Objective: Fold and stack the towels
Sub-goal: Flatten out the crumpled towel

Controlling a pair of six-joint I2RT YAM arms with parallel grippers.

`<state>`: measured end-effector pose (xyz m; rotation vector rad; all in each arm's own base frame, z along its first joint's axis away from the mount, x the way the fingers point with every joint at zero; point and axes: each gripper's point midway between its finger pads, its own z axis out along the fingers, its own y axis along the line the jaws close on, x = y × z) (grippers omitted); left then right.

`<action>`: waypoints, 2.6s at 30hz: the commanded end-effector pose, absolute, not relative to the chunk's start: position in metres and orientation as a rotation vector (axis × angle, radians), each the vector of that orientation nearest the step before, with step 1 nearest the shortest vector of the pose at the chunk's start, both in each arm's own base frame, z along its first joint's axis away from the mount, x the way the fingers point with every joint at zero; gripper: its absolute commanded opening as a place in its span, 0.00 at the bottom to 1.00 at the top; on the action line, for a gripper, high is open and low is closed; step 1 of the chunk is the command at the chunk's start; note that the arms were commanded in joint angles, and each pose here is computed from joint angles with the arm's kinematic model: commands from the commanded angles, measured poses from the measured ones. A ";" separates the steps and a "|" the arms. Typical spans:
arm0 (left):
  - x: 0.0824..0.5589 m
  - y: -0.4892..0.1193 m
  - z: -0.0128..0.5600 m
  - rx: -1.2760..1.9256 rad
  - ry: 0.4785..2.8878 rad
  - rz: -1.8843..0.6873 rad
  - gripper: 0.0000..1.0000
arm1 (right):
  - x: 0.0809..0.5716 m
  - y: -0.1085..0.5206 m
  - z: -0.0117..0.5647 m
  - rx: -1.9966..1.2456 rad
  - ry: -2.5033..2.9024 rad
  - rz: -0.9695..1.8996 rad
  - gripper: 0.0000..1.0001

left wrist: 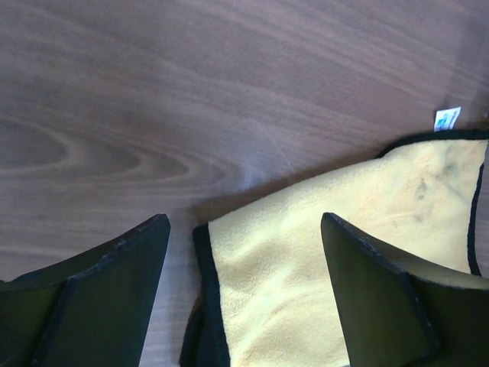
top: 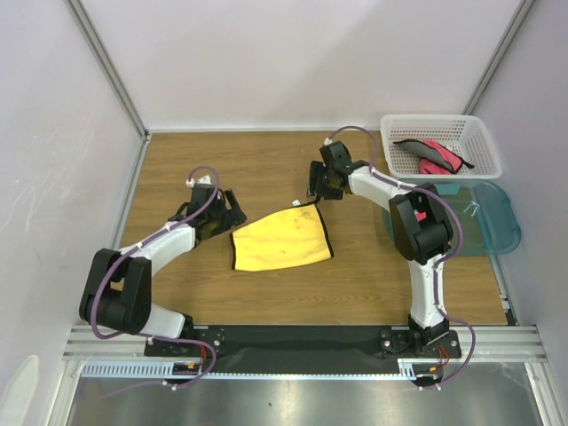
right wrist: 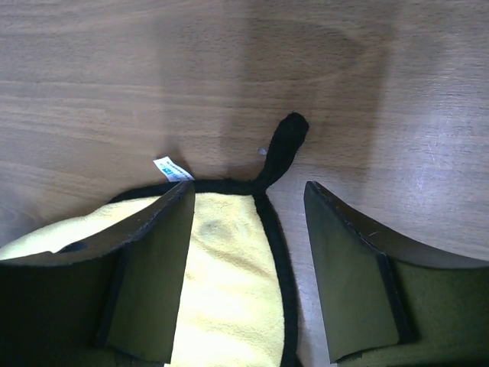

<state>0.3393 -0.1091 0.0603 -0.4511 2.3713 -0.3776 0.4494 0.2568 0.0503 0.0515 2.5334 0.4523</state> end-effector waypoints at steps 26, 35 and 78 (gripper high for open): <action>0.339 -0.131 0.044 -0.685 2.303 -0.613 0.75 | 0.487 0.274 0.046 0.058 2.414 0.463 0.23; 0.335 -0.134 0.043 -0.696 2.331 -0.630 0.75 | 0.489 0.279 0.053 0.035 2.411 0.484 0.46; 0.424 -0.093 0.326 0.127 1.473 -0.179 0.00 | 0.552 0.308 0.315 -0.183 1.742 0.823 0.00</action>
